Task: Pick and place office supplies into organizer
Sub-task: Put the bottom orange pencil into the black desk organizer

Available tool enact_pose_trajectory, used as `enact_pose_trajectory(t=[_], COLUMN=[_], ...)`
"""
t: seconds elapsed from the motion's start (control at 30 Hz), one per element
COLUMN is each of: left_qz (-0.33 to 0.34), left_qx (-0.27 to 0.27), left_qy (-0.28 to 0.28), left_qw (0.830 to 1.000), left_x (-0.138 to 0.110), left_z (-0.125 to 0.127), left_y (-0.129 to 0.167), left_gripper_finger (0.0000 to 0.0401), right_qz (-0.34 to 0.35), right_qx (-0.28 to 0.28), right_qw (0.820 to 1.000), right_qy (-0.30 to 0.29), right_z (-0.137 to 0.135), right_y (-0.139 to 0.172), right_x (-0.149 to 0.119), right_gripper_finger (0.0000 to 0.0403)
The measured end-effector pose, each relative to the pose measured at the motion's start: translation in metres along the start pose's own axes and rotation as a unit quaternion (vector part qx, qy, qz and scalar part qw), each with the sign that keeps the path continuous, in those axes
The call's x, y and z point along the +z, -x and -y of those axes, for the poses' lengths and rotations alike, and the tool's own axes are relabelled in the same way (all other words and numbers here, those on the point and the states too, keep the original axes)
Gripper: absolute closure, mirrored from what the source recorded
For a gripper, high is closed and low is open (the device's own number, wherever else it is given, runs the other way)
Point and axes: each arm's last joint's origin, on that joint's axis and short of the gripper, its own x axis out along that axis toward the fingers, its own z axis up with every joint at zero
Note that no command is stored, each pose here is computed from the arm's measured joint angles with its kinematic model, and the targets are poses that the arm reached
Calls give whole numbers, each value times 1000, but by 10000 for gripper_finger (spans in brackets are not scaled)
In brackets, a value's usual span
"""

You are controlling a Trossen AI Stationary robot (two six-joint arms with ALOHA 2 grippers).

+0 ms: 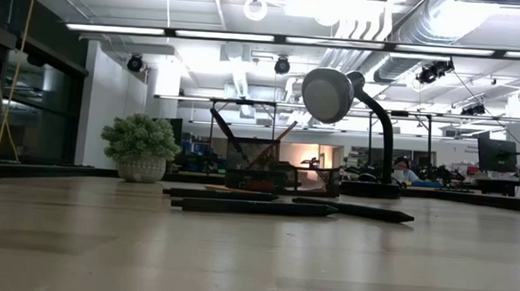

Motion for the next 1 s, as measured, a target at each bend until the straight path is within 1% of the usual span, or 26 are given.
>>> enact_pose_trajectory(t=[0.03, 0.17, 0.23, 0.3, 0.37, 0.47, 0.57, 0.67, 0.77, 0.87, 0.93, 1.0], left_qz=[-5, -25, -37, -48, -57, -76, -96, -105, -100, -89, -88, -94], left_qx=[0, 5, 10, 20, 19, 19, 21, 17, 21, 25, 21, 19], left_qy=[-5, -20, -32, -39, -41, -47, -67, -64, -66, -84, -96, -102], left_qw=[1000, 999, 999, 998, 997, 996, 993, 992, 993, 992, 991, 990], left_x=[-2, -11, -17, -27, -39, -60, -80, -97, -110, -121, -128, -136], left_z=[2, 11, 18, 22, 25, 27, 23, 16, 6, -8, -19, -31], left_y=[-1, -7, -12, -21, -33, -53, -71, -89, -105, -120, -128, -136], left_gripper_finger=[399, 400, 400, 400, 400, 400, 400, 400, 401, 401, 401, 401], right_qz=[-10, -76, -125, -155, -166, -172, -177, -176, -175, -175, -176, -179], right_qx=[1, 26, 62, 90, 109, 115, 123, 124, 123, 116, 109, 103], right_qw=[1000, 994, 987, 980, 977, 975, 973, 973, 974, 974, 975, 975], right_qy=[-5, -75, -82, -85, -82, -80, -81, -80, -80, -81, -81, -85], right_z=[0, 16, 18, 15, 12, 10, 9, 9, 9, 10, 12, 14], right_y=[10, 46, 58, 67, 75, 85, 89, 91, 90, 85, 79, 73], right_x=[-7, -34, -41, -46, -48, -51, -52, -52, -52, -51, -51, -50], right_gripper_finger=[206, 223, 234, 248, 262, 285, 310, 337, 365, 391, 400, 396])
